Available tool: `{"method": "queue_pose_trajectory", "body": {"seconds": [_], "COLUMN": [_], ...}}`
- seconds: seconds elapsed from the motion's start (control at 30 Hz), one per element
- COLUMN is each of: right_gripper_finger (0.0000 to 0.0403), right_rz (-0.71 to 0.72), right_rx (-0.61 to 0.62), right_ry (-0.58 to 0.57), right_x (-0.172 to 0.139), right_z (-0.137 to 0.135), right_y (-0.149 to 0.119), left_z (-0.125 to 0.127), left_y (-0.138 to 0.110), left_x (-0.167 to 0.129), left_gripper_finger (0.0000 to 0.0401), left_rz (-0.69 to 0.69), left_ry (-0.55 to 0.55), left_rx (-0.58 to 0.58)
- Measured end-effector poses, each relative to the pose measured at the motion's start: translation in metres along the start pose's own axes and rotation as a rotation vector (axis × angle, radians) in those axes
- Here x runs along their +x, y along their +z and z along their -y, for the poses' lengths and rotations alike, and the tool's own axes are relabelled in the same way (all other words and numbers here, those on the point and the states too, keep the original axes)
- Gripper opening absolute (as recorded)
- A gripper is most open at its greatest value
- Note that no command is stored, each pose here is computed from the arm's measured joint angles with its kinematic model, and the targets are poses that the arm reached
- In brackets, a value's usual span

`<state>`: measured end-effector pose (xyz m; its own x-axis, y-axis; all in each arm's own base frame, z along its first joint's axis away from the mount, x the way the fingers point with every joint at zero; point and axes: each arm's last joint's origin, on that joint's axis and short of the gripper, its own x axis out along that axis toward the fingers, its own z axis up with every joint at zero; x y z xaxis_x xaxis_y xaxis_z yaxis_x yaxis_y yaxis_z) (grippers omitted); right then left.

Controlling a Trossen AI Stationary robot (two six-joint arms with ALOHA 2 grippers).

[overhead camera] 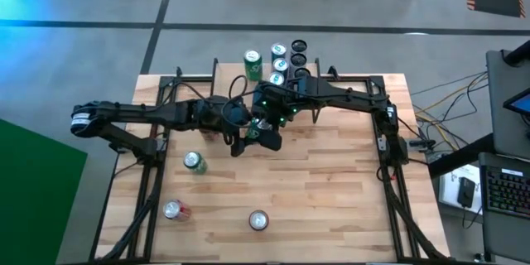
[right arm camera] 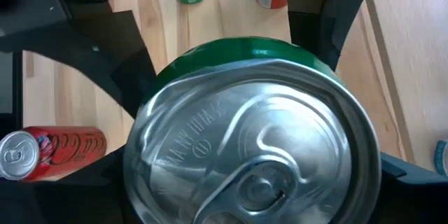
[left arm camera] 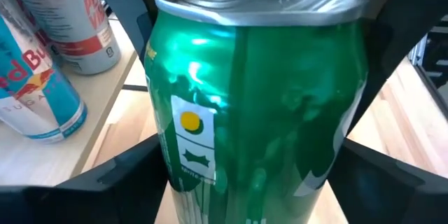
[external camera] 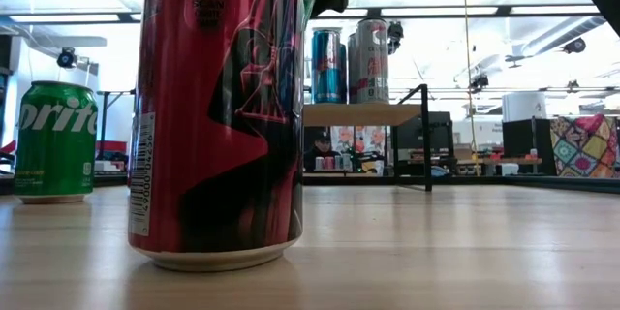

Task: Place canned beverage on shelf
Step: Put the right green soda can on the shelf aligned with the other green soda can

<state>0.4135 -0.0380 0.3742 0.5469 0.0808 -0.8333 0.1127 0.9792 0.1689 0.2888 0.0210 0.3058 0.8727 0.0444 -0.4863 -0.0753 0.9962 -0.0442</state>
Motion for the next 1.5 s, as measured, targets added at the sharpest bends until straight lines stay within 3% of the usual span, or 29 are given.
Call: {"method": "queue_pose_trajectory", "body": {"seconds": [0.23,0.43,0.67,0.83,1.03,1.13,1.23,1.5], "right_gripper_finger": [0.0337,0.034,0.0328,0.0334,0.0336,0.0336,0.0332,0.0327], "right_rz": [0.027,0.064,0.161,0.233,0.329,0.346,0.348,0.335], "right_rx": [-0.04,0.03,0.056,0.093,0.135,0.146,0.141,0.133], "right_ry": [-0.005,-0.077,-0.117,-0.126,-0.229,-0.239,-0.232,-0.24], "right_x": [-0.002,-0.011,-0.052,-0.08,-0.105,-0.108,-0.107,-0.101], "right_z": [-0.006,-0.006,-0.012,-0.016,-0.022,-0.026,-0.031,-0.037], "right_y": [0.002,0.002,-0.002,-0.007,-0.012,-0.013,-0.014,-0.015], "left_z": [-0.006,-0.011,-0.026,-0.043,-0.073,-0.092,-0.106,-0.112], "left_y": [0.0,0.001,-0.004,-0.01,-0.014,-0.018,-0.029,-0.049], "left_x": [-0.001,-0.001,-0.01,-0.015,-0.019,-0.021,-0.018,-0.008], "left_gripper_finger": [0.0299,0.0297,0.0296,0.0296,0.0296,0.0296,0.0296,0.0297], "left_rz": [-0.006,0.01,0.129,0.192,0.279,0.333,0.297,0.242], "left_ry": [0.007,0.037,0.081,0.163,0.321,0.362,0.386,0.381], "left_rx": [-0.005,-0.014,-0.05,-0.076,-0.052,-0.07,-0.1,-0.07]}}
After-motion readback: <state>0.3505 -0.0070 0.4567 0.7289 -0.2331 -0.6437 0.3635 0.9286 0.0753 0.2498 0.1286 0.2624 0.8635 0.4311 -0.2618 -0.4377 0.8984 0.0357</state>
